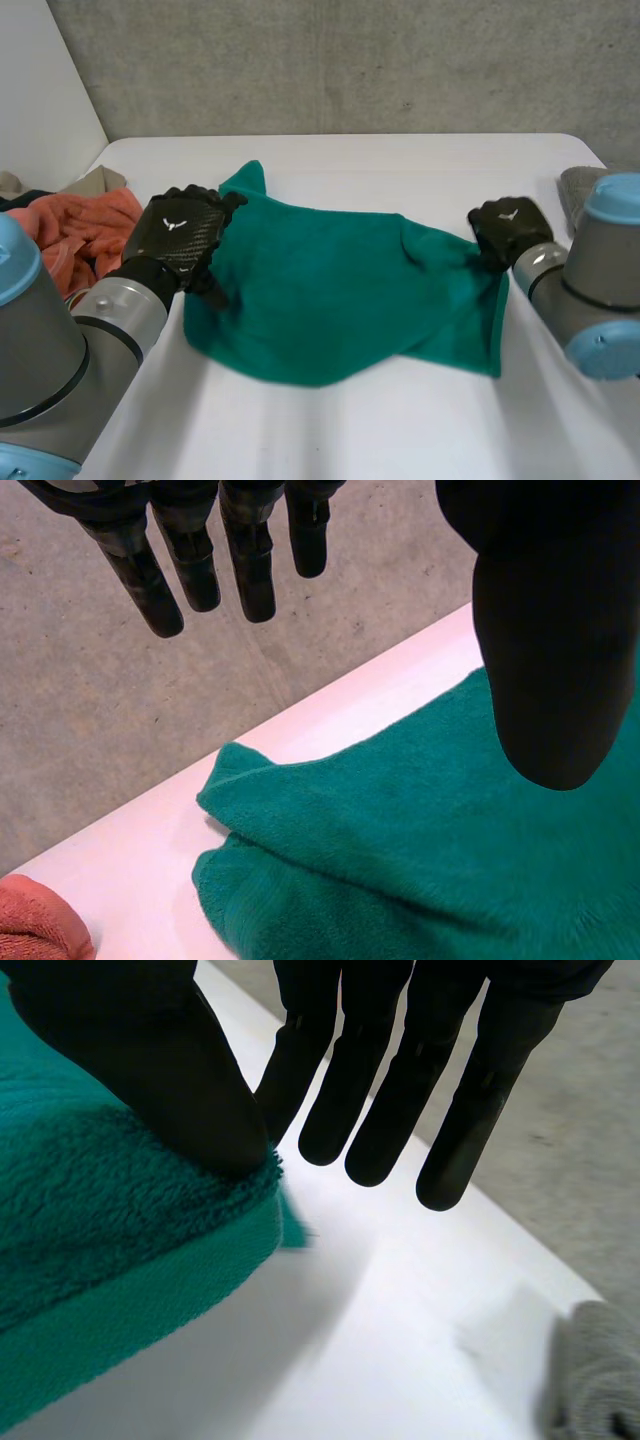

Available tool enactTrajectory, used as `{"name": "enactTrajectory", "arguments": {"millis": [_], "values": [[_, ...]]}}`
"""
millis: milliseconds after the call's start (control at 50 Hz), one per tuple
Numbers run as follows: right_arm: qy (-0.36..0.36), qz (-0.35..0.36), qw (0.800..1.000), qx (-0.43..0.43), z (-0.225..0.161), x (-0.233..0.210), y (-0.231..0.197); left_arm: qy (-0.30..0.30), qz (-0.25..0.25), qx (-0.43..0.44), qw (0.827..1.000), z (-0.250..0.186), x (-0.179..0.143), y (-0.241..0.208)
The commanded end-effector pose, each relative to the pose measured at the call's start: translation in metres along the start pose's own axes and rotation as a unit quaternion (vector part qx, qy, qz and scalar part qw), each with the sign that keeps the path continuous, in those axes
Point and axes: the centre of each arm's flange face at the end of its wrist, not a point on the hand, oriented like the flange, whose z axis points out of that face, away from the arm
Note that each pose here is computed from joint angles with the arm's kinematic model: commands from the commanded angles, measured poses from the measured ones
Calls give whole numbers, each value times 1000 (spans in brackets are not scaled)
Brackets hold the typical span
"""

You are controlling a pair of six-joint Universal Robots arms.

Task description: Fold the laundry.

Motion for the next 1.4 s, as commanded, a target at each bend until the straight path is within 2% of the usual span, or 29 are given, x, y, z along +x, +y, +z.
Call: {"name": "enactTrajectory", "arguments": {"millis": [20, 160, 380, 500, 580, 740, 860, 1400], "values": [[59, 6, 998, 9, 44, 42, 2, 0, 1, -5, 1000, -2, 1, 4], [34, 23, 999, -28, 25, 45, -13, -3, 1, -10, 1000, -2, -1, 6], [8, -5, 1000, -3, -33, 70, -47, -10, -1, -13, 1000, 0, -6, 9], [-51, -31, 996, -65, -64, 66, -32, -21, -2, -26, 999, 9, -16, 18], [-100, -7, 990, -99, -74, 56, -13, -19, 6, -44, 999, 21, -24, 31], [-121, 44, 986, -110, -58, 42, 32, 13, 32, -88, 996, 40, -28, 60], [-112, 47, 988, -97, -42, 33, 54, 13, 40, -104, 994, 47, -31, 69], [-82, -1, 996, -44, -11, 27, 67, 6, 32, -92, 995, 46, -33, 65]]}}
